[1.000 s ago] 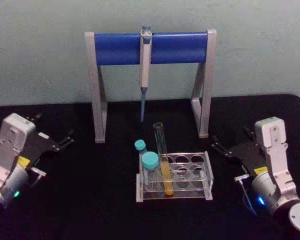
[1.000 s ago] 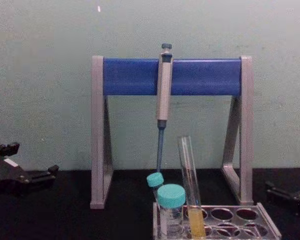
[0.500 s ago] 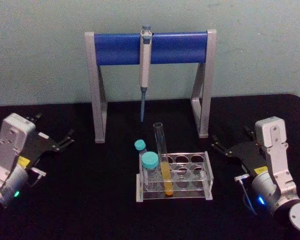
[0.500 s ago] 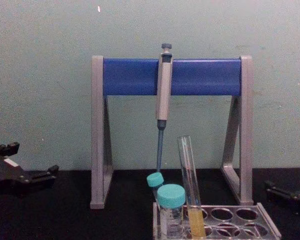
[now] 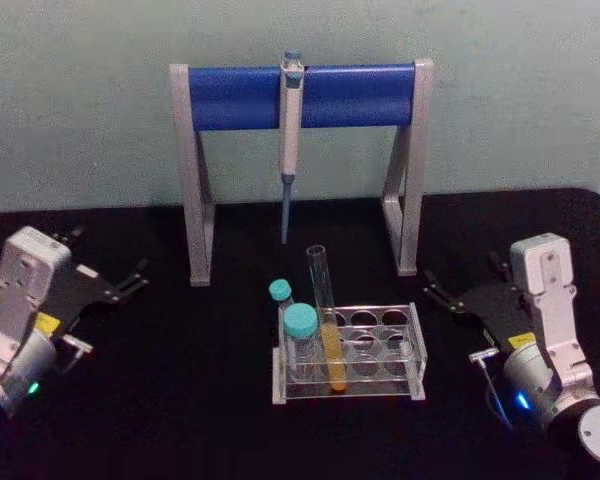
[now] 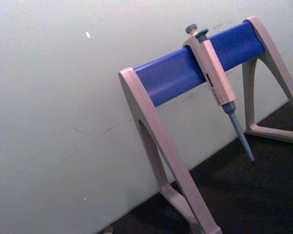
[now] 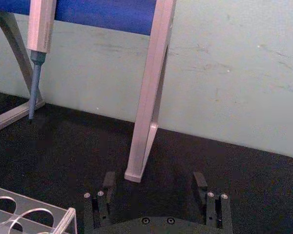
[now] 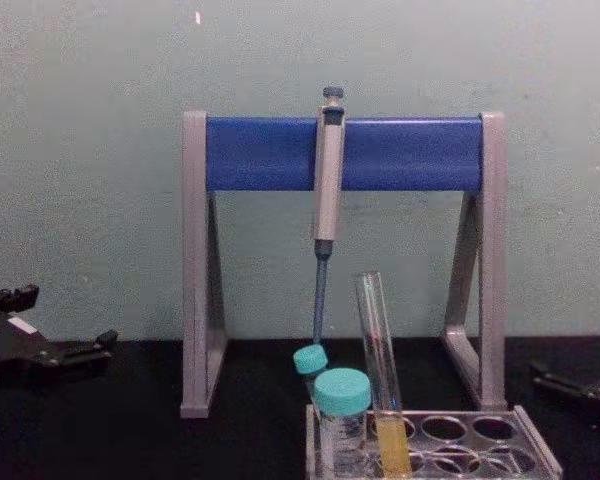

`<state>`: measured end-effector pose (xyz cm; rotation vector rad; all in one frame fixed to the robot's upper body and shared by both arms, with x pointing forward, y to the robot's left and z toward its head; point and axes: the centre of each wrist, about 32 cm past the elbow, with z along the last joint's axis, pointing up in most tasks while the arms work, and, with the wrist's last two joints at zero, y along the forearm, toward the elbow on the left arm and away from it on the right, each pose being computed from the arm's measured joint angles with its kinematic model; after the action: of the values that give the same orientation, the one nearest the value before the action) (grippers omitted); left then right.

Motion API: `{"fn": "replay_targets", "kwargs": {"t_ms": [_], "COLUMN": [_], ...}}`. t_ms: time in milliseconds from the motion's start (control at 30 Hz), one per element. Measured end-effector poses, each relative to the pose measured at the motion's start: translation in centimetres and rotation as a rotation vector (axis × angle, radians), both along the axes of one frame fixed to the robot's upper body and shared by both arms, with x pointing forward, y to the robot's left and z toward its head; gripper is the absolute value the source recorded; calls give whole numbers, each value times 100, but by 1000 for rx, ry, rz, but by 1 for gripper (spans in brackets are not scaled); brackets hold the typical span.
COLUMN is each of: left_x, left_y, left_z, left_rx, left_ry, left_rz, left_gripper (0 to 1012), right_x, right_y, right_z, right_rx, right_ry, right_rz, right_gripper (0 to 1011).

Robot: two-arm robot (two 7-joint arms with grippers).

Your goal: Pick up the test tube from the test tube rack, shake it, then place it back into the test tube rack.

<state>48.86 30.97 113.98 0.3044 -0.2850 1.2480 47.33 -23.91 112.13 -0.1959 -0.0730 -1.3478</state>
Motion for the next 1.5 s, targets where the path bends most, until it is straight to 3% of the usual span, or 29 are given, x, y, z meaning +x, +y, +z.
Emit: {"fn": "replay_targets", "kwargs": {"t_ms": [1500], "left_x": [0], "left_y": [0], "left_z": [0], "left_rx": [0], "left_ry": [0], "left_rz": [0], "left_gripper": [1001], "right_x": [0], "right_y": [0], "right_z": [0], "right_rx": [0], "right_ry": [0], "right_rz": [0], "right_gripper": [1000]}}
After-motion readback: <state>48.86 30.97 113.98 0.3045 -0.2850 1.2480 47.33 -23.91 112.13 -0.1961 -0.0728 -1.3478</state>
